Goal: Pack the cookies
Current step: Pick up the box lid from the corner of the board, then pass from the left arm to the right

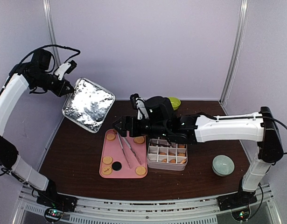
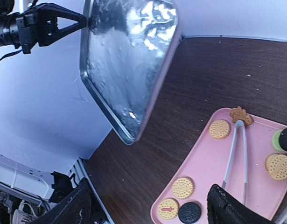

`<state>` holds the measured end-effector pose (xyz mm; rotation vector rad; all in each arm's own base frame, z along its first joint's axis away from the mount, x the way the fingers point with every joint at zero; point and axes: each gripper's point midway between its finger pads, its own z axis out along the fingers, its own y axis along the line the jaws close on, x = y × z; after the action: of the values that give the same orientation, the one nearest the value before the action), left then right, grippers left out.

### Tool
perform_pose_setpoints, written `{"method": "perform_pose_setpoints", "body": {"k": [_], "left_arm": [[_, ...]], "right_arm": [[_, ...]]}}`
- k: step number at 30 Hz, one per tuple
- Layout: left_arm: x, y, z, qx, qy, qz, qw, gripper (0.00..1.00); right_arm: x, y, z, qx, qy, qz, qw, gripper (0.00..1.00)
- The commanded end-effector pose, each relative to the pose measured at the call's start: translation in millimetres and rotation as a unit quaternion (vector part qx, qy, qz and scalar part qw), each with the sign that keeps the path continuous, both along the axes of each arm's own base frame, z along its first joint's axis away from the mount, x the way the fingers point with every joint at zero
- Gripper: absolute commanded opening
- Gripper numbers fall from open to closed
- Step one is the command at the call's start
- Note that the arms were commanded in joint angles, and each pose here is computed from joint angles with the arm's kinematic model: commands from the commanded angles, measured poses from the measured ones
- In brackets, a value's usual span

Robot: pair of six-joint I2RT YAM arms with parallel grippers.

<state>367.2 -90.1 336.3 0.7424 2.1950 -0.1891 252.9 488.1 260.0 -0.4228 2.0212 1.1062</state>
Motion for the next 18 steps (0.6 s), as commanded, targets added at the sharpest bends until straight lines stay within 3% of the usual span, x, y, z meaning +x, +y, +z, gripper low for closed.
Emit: {"method": "perform_pose_setpoints", "body": {"k": [1,6,18], "left_arm": [[-16.7,-20.9,5.2,-0.056,0.037,-0.021,0.998,0.00],[-29.6,-36.9,8.4,-0.082,0.052,-0.044,0.994,0.00],[-45.7,-46.3,14.9,-0.106,0.067,-0.070,0.990,0.00]], "right_arm": [[-15.5,11.8,49.9,0.113,-0.009,0.054,0.992,0.86],[-15.6,23.7,59.4,0.152,-0.006,0.073,0.986,0.82],[14.9,26.3,15.2,0.093,0.034,0.015,0.995,0.75]]}}
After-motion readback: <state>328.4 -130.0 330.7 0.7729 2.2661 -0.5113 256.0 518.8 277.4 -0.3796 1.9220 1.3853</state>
